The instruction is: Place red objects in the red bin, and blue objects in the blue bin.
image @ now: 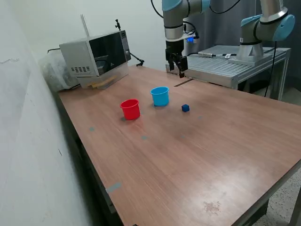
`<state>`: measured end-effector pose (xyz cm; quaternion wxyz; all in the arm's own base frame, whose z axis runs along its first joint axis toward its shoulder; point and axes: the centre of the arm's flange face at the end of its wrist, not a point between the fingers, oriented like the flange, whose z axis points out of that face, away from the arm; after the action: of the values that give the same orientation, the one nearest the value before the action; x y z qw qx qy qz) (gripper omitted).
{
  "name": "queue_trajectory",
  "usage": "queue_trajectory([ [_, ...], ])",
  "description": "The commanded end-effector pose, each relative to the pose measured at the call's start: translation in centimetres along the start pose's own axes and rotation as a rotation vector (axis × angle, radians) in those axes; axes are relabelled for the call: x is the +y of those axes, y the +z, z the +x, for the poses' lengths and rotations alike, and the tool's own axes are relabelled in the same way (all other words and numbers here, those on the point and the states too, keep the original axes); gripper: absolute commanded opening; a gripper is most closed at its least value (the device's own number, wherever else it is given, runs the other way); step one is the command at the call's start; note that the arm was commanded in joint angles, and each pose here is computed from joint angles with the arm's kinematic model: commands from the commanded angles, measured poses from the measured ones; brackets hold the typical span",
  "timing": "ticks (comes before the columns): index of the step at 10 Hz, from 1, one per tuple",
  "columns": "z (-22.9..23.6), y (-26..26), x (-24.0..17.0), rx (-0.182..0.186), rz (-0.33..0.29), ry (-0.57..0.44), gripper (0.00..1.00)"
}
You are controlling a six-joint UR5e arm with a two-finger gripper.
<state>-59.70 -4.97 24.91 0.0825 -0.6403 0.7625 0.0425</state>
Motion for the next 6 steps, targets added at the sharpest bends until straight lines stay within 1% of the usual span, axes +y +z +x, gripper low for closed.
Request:
queue_trajectory([
  [1, 5.5, 1.1, -3.5, -0.002, -0.012, -0.052, 1.00],
  [2, 6.4, 2.8, -2.9, -0.004, 0.003, -0.058, 1.00],
  [4, 8.7, 5.6, -2.6, 0.016, 0.025, -0.087, 1.00],
  [5, 10.7, 6.7, -1.9, 0.015, 0.031, -0.111, 1.00],
  [6, 11.1, 7.3, -0.8, 0.016, 0.028, -0.109, 1.00],
])
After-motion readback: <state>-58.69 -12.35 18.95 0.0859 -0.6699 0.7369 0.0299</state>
